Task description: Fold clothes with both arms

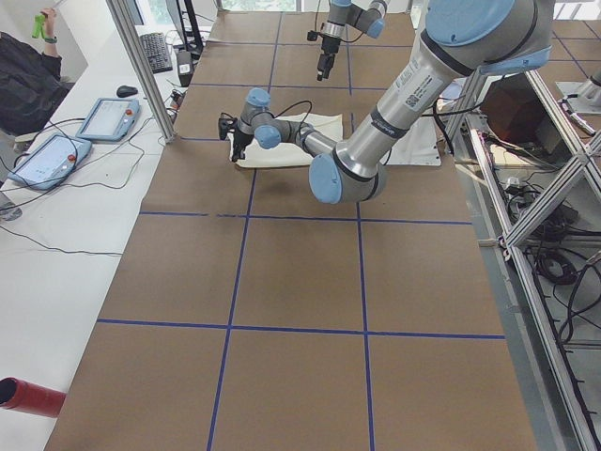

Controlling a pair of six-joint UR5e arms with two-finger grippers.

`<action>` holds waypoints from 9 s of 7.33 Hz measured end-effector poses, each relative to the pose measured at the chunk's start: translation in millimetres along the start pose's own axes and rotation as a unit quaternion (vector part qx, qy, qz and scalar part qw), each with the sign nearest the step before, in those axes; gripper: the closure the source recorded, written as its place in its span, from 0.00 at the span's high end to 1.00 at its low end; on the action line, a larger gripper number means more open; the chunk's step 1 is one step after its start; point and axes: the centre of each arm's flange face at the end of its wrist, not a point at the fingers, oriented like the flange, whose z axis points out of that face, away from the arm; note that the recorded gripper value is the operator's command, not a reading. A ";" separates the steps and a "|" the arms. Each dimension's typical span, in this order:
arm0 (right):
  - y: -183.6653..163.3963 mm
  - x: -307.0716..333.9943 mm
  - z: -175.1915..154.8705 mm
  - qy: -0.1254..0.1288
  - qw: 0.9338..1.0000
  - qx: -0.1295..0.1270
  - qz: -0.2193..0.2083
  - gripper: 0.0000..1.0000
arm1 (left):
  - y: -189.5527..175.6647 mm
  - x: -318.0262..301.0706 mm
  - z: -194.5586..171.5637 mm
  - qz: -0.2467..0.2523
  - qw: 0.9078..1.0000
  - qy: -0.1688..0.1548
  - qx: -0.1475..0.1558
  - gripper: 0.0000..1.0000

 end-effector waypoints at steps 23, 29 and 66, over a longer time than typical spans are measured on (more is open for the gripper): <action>91.6 -119.4 175.2 0.271 0.899 -0.079 -0.334 1.00 | 58.6 -64.6 -186.3 0.090 0.992 0.054 -0.072 1.00; 62.9 -111.6 173.4 0.283 0.902 -0.070 -0.318 1.00 | 66.2 -61.5 -184.7 0.089 0.991 0.057 -0.076 1.00; 39.5 -113.2 134.7 0.138 0.987 -0.028 -0.079 1.00 | 295.9 -70.6 -182.0 -0.149 0.967 -0.063 -0.198 0.00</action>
